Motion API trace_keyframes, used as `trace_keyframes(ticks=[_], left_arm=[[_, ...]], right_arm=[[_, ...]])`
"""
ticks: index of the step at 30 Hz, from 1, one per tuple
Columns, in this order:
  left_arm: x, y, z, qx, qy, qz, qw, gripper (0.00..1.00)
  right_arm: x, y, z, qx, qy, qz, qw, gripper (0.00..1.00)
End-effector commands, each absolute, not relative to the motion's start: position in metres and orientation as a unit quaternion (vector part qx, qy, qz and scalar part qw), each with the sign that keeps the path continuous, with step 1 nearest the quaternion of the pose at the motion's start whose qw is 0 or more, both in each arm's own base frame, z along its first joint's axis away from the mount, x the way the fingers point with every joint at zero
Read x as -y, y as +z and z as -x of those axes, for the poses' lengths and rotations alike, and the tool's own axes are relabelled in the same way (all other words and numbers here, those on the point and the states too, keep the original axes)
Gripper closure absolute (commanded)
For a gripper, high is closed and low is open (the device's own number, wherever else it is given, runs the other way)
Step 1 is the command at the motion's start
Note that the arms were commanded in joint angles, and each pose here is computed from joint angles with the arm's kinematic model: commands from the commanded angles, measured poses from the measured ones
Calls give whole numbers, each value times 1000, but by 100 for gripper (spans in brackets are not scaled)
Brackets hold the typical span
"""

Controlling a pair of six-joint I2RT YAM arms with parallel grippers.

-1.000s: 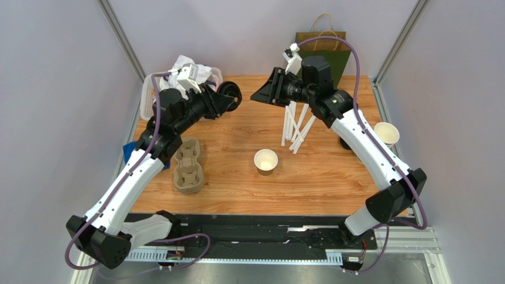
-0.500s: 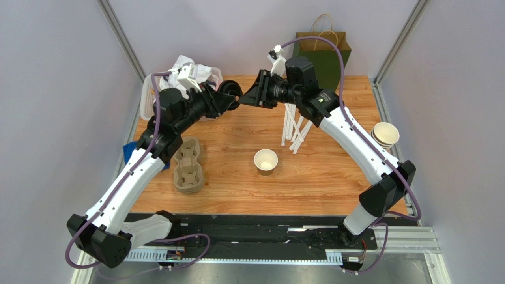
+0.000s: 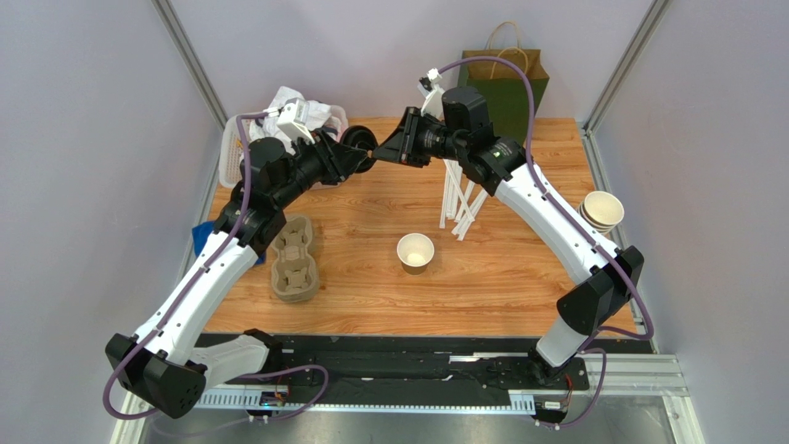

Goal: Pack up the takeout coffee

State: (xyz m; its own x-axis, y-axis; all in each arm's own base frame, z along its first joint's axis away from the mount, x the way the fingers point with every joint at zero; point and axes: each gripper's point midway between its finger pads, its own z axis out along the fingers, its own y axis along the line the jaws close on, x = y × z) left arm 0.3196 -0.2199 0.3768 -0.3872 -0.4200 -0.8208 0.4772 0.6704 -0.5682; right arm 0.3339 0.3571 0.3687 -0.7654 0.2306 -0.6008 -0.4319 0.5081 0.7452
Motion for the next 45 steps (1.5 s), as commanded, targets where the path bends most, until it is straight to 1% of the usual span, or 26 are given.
trace_keyframes(ticks=[1,2,3,4,5,6,7,8,9,10,11,13,15,19,21,22,23,24,25,27,28,31,34,39,41,45], left_arm=[[223,394,-319,-706,-427,-20,564,99],[224,391,-318,-710,-428,-20,559,97],[224,391,-318,-711,-428,-22,557,89],[224,390,-317,-713,-426,-24,556,82],[220,384,-316,-723,-416,-20,551,71],[217,383,-314,-728,-407,-20,551,47],[212,380,-313,-733,-388,-31,557,33],[204,373,-307,-748,-372,-31,549,12],[200,369,-302,-752,-362,-40,550,1],[189,374,-296,-746,-349,-53,564,1],[185,364,-290,-757,-344,-62,552,1],[166,365,-283,-756,-328,-69,562,1],[155,354,-274,-772,-320,-73,545,1],[131,334,-263,-801,-298,-85,513,1],[129,329,-263,-815,-286,-96,495,1],[125,324,-261,-829,-275,-90,478,1],[124,320,-262,-837,-268,-91,467,1],[123,309,-270,-853,-261,-86,444,1],[123,300,-267,-867,-260,-82,418,1],[122,298,-273,-867,-282,-80,404,1],[131,299,-269,-854,-324,-92,395,1],[137,297,-266,-844,-373,-90,376,1],[140,292,-262,-840,-389,-90,367,1],[146,290,-256,-823,-412,-89,380,1],[148,283,-254,-824,-424,-80,368,1],[148,283,-254,-820,-424,-77,376,1]], right_arm=[[-361,383,-339,-788,499,58,356,91],[-360,382,-341,-788,496,57,360,97],[-357,380,-342,-790,489,56,365,100],[-352,380,-345,-791,486,53,368,100],[-348,383,-345,-790,483,52,374,100],[-342,382,-347,-791,479,51,377,100],[-331,383,-352,-790,469,57,390,100],[-322,388,-351,-787,465,61,400,100],[-314,386,-351,-791,457,66,402,100],[-302,382,-356,-794,441,73,412,100],[-294,386,-352,-793,433,81,420,100],[-280,375,-347,-804,400,114,424,100],[-271,365,-335,-814,378,141,418,100],[-257,339,-318,-822,312,249,406,100],[-252,307,-303,-846,275,299,346,100],[-253,305,-300,-842,263,330,336,100],[-241,284,-290,-852,219,372,297,100],[-248,264,-283,-853,199,405,260,100],[-245,254,-278,-854,176,429,237,100],[-239,227,-266,-855,123,470,181,100],[-238,221,-264,-855,109,478,170,100],[-238,198,-263,-852,62,501,139,100],[-238,188,-263,-850,43,510,121,100],[-238,168,-270,-849,4,521,91,100],[-234,160,-275,-849,-15,522,78,100],[-236,159,-282,-849,-22,521,82,100]])
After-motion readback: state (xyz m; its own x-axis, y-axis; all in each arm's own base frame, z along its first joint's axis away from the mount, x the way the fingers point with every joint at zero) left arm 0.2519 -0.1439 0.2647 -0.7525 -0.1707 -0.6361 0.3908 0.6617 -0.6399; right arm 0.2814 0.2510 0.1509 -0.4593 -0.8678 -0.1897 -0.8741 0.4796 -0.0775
